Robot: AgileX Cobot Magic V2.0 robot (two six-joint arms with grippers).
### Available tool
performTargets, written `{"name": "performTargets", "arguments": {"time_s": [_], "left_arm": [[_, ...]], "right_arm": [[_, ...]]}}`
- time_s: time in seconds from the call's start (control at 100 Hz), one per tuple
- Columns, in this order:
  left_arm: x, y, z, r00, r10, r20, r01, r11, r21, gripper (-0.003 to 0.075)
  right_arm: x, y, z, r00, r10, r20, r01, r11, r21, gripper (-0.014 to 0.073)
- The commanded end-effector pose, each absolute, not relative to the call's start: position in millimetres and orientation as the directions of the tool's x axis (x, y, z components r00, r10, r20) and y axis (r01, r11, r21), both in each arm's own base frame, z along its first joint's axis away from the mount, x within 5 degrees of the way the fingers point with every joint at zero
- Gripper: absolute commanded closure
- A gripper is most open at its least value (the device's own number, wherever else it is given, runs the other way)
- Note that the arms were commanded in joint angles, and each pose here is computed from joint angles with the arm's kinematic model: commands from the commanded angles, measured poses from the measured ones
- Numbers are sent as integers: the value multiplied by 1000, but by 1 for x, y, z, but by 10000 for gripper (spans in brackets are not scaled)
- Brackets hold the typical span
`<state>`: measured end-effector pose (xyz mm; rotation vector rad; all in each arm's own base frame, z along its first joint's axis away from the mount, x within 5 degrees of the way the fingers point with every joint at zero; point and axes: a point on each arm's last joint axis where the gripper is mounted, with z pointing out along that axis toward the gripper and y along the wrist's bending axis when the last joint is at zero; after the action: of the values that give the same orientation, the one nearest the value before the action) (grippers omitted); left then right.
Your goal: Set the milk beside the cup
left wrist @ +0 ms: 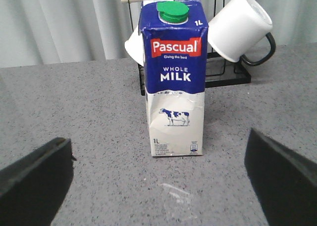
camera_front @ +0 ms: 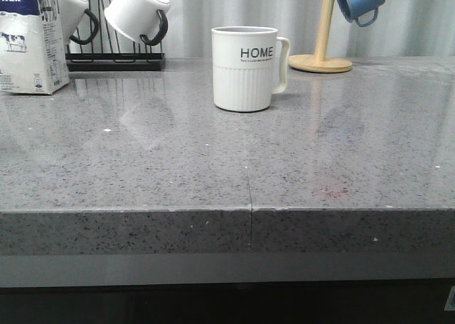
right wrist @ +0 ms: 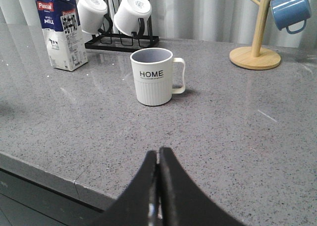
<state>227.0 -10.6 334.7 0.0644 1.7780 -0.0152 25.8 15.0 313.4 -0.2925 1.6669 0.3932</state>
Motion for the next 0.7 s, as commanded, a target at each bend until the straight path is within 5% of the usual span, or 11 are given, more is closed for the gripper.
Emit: {"name": "performTargets", "arguments": {"time_s": [0.0,0.69], "left_arm": [[248,-11,355,-74,17,-997,40,999,14,73],[359,-29,350,-119,-40,-992,61,997,-48,73]], "right_arm": [[26,14,328,-44,54,-998,-407,911,67,592],[26,14,328,-44,54,-998,-407,911,67,592]]}}
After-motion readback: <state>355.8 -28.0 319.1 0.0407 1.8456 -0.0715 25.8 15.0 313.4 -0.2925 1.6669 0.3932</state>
